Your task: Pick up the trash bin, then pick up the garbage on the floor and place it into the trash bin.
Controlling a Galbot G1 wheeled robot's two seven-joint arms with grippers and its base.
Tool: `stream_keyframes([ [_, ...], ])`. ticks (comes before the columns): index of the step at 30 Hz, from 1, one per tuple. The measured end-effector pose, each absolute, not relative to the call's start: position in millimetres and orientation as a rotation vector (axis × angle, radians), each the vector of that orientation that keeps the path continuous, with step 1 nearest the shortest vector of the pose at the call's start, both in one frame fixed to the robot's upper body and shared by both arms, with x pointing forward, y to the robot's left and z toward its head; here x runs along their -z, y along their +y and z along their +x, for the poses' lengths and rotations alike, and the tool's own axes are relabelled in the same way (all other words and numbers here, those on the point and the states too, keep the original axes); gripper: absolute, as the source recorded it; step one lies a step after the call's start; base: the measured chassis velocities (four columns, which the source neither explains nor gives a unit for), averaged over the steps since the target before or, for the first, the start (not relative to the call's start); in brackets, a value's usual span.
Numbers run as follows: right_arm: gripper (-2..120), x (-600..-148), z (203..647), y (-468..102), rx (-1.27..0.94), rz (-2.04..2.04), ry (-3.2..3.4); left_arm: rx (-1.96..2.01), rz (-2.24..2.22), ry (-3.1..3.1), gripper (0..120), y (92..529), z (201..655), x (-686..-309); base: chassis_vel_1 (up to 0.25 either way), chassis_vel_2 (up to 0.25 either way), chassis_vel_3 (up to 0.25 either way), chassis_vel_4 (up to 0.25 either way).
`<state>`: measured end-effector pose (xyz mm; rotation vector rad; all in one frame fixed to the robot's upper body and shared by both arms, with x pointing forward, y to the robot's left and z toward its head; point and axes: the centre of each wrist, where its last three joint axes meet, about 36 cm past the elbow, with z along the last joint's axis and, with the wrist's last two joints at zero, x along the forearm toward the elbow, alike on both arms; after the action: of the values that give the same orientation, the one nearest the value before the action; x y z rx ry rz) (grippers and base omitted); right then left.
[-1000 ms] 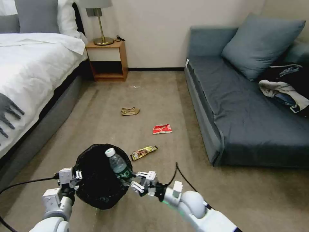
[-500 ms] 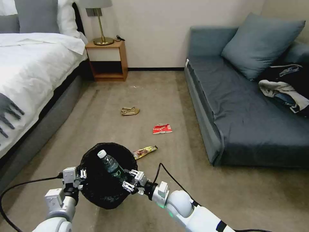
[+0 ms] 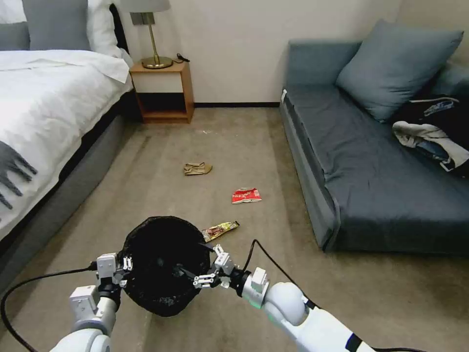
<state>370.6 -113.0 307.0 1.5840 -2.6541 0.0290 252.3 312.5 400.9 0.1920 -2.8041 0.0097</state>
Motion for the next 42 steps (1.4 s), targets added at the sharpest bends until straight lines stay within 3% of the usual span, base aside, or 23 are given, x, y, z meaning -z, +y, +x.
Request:
stream_keyframes([
  [3, 100, -314.0, 371.6, -122.5, -0.073, 1.537, -2.693, -0.003, 0.199, -2.808, 7, 315.3, 253.6, -401.9, 0.000, 0.000, 0.000, 0.000],
  [8, 100, -325.8, 356.2, -145.7, -0.268, 1.125, -2.860, 0.042, 0.233, -2.818, 7, 325.0, 256.2, -395.6, 0.000, 0.000, 0.000, 0.000],
  [15, 100, -328.7, 327.3, -177.5, -0.076, 0.518, -3.148, -0.044, 0.296, -2.843, 7, 332.8, 265.5, -393.1, 0.000, 0.000, 0.000, 0.000],
  [22, 100, -317.4, 303.8, -204.8, -0.109, 0.209, -3.251, -0.061, 0.304, -2.837, 7, 334.6, 265.9, -396.8, 0.000, 0.000, 0.000, 0.000],
  [31, 100, -296.7, 281.2, -205.1, -0.048, 0.138, -3.268, -0.034, 0.285, -2.827, 7, 337.3, 260.7, -398.3, 0.000, 0.000, 0.000, 0.000],
  [42, 100, -292.9, 285.1, -203.0, -0.050, 0.194, -3.272, 0.012, 0.283, -2.817, 7, 339.4, 257.8, -399.1, 0.000, 0.000, 0.000, 0.000],
])
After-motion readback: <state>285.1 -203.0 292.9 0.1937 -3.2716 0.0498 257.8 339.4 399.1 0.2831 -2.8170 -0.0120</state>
